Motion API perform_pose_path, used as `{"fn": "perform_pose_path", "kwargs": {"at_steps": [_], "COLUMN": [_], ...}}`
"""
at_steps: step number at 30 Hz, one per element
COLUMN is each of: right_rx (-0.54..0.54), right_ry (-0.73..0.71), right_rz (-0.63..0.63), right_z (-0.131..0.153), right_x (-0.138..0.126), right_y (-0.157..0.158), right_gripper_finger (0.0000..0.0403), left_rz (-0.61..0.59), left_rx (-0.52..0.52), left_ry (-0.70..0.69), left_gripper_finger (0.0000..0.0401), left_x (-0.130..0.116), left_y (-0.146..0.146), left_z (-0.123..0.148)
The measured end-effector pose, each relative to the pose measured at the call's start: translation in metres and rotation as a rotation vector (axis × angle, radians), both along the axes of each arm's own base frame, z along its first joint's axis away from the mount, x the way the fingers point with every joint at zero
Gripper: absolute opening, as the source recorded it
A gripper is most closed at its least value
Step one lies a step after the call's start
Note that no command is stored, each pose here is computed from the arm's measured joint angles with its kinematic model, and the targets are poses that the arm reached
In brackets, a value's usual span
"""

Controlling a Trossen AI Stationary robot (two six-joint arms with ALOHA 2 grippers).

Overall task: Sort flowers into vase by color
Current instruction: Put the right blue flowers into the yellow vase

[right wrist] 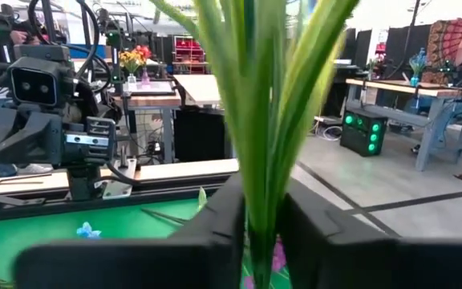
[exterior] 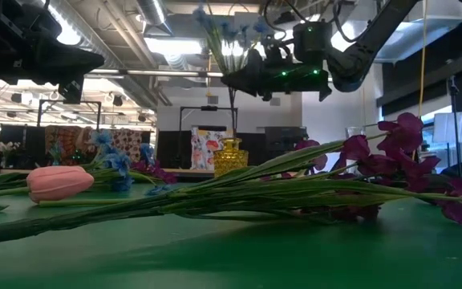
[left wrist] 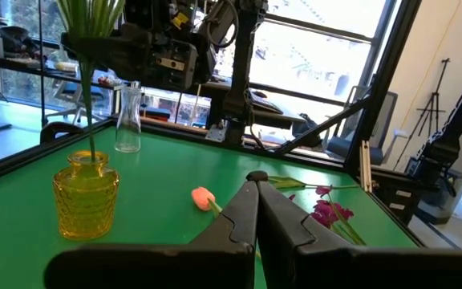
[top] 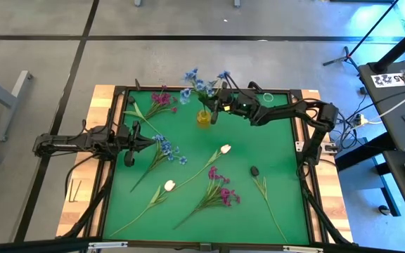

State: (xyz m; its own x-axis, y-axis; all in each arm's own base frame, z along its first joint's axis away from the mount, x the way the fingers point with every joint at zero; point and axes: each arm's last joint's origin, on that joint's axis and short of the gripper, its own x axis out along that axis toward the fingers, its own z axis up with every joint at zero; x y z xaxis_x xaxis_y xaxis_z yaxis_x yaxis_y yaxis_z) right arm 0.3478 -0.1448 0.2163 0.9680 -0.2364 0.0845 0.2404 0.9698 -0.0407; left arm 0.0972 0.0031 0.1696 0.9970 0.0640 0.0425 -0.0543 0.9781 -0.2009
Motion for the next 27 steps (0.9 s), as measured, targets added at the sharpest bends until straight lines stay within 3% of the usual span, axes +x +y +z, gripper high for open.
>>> {"fn": "perform_pose_path", "kwargs": {"at_steps": [7,18,27], "right_rx": [0.014,0.069,0.087], "right_ry": [0.024,0.154,0.234], "right_rz": [0.0,-0.003,-0.061], "right_z": [-0.003,-0.014,0.006], "right_x": [0.0,-0.001,-0.015], "right_y": [0.0,0.0,0.005], "right_gripper_finger": [0.0151,0.0199,0.0253], "left_rz": [0.0,0.0,0.0], "left_rx": [0.0,0.0,0.0], "left_ry": [0.0,0.0,0.0], "left_gripper_finger": [0.0,0.0,0.0], "left_x": [0.0,0.0,0.0], "left_y": [0.0,0.0,0.0], "left_z": [0.0,0.0,0.0]}}
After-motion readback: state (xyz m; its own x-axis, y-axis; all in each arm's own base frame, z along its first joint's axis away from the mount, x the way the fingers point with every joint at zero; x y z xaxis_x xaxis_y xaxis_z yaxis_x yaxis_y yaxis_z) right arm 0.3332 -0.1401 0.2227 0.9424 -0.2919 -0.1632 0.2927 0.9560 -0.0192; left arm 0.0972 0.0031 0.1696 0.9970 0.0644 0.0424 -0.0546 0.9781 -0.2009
